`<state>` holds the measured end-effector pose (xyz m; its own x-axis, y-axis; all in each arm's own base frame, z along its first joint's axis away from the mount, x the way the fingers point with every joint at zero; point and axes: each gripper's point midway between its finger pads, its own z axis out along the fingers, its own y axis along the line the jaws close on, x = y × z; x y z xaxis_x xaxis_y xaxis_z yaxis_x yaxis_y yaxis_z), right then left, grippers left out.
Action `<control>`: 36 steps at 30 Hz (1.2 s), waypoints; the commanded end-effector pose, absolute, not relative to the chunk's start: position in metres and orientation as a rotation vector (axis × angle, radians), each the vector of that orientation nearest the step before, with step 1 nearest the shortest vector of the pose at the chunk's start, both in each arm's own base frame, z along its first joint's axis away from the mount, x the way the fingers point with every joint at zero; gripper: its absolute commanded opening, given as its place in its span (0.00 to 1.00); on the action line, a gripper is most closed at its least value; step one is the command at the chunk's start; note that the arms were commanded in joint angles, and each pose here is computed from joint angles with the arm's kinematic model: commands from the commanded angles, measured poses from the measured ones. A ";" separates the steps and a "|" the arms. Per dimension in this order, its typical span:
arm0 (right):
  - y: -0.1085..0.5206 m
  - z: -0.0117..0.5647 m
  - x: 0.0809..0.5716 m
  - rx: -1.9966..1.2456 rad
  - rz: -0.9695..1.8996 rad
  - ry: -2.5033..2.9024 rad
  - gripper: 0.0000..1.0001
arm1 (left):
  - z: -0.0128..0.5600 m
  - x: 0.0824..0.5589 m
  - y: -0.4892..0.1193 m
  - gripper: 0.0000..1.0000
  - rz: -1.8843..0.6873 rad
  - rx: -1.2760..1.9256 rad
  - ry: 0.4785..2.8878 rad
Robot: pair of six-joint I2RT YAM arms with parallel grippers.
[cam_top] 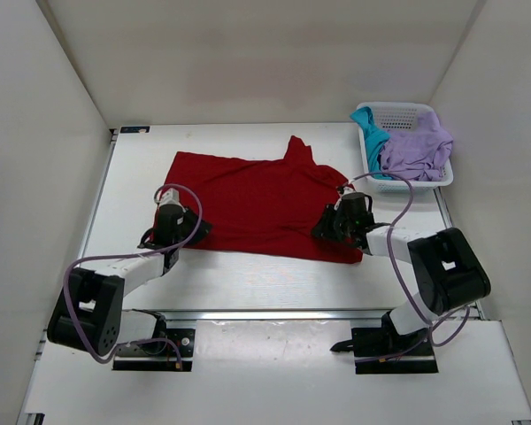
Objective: Fold and stack the t-shirts
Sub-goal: Fold the flattened tshirt in 1/3 of the way
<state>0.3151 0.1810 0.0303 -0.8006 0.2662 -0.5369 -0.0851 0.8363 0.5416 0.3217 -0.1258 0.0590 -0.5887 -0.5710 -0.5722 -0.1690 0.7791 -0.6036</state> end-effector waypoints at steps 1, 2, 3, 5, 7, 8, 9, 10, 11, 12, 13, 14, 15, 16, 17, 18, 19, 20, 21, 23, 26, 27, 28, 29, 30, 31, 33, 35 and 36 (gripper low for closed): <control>0.194 0.048 0.338 0.107 0.738 2.319 0.17 | 0.059 0.324 -0.101 0.29 -0.614 -0.596 2.106; 0.195 0.045 0.337 0.101 0.729 2.335 0.13 | 0.058 0.324 -0.096 0.29 -0.623 -0.619 2.092; 0.196 0.047 0.341 0.096 0.723 2.331 0.09 | 0.054 0.319 -0.096 0.28 -0.629 -0.634 2.096; 0.202 0.051 0.353 0.075 0.709 2.331 0.05 | 0.044 0.313 -0.092 0.29 -0.623 -0.660 2.106; 0.205 0.054 0.364 0.073 0.693 2.334 0.02 | 0.046 0.309 -0.097 0.28 -0.642 -0.637 2.105; 0.211 0.054 0.372 0.048 0.681 2.340 0.01 | 0.043 0.308 -0.097 0.29 -0.633 -0.640 2.111; 0.209 0.056 0.376 0.048 0.665 2.350 0.01 | 0.044 0.306 -0.100 0.29 -0.636 -0.623 2.115; 0.213 0.061 0.390 0.038 0.660 2.339 0.00 | 0.046 0.305 -0.100 0.29 -0.631 -0.618 2.111; 0.220 0.060 0.399 0.022 0.651 2.347 0.00 | 0.050 0.305 -0.104 0.28 -0.637 -0.591 2.104; 0.219 0.064 0.407 0.023 0.641 2.338 0.00 | 0.049 0.304 -0.105 0.29 -0.642 -0.603 2.109; 0.227 0.065 0.414 0.006 0.644 2.351 0.01 | 0.049 0.302 -0.107 0.29 -0.645 -0.594 2.112; 0.231 0.067 0.424 -0.005 0.635 2.349 0.05 | 0.050 0.302 -0.109 0.29 -0.649 -0.587 2.110; 0.234 0.074 0.430 -0.016 0.632 2.342 0.08 | 0.049 0.299 -0.109 0.29 -0.656 -0.588 2.114; 0.235 0.069 0.433 -0.017 0.625 2.353 0.08 | 0.049 0.300 -0.105 0.29 -0.639 -0.600 2.106; 0.237 0.074 0.438 -0.016 0.618 2.340 0.09 | 0.053 0.303 -0.107 0.28 -0.642 -0.588 2.095; 0.243 0.076 0.439 -0.041 0.630 2.335 0.14 | 0.052 0.303 -0.106 0.29 -0.639 -0.598 2.101; 0.242 0.075 0.437 -0.041 0.627 2.342 0.18 | 0.054 0.304 -0.110 0.28 -0.658 -0.587 2.098; 0.243 0.081 0.437 -0.044 0.637 2.329 0.26 | 0.055 0.306 -0.109 0.30 -0.650 -0.589 2.098; 0.244 0.088 0.433 -0.057 0.635 2.309 0.34 | 0.055 0.306 -0.113 0.29 -0.648 -0.572 2.105; 0.243 0.096 0.420 -0.073 0.634 2.285 0.37 | 0.055 0.309 -0.119 0.29 -0.634 -0.543 2.119; 0.241 0.095 0.384 -0.100 0.634 2.265 0.33 | 0.053 0.311 -0.135 0.29 -0.631 -0.475 2.157; 0.244 0.092 0.368 -0.117 0.654 2.270 0.22 | 0.054 0.313 -0.143 0.29 -0.628 -0.445 2.170; 0.247 0.089 0.358 -0.133 0.667 2.278 0.18 | 0.051 0.312 -0.146 0.28 -0.608 -0.421 2.185; 0.249 0.081 0.345 -0.151 0.693 2.304 0.12 | 0.052 0.318 -0.146 0.28 -0.582 -0.413 2.182; 0.251 0.073 0.333 -0.174 0.704 2.337 0.08 | 0.049 0.320 -0.148 0.27 -0.571 -0.404 2.193; 0.253 0.063 0.321 -0.202 0.693 2.367 0.06 | 0.050 0.324 -0.145 0.27 -0.544 -0.402 2.185; 0.253 0.053 0.313 -0.226 0.665 2.390 0.04 | 0.041 0.327 -0.143 0.26 -0.522 -0.405 2.206; 0.250 0.039 0.307 -0.239 0.648 2.429 0.03 | 0.037 0.337 -0.132 0.27 -0.477 -0.430 2.214; 0.250 0.040 0.307 -0.241 0.638 2.426 0.02 | 0.025 0.334 -0.133 0.26 -0.492 -0.446 2.258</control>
<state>0.3016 0.2522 0.0414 -0.8174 -0.0085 -0.5760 -0.2998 0.8601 0.4126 0.3224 -0.1450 0.0313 -0.6455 -0.4618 -0.6083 -0.1275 0.8505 -0.5104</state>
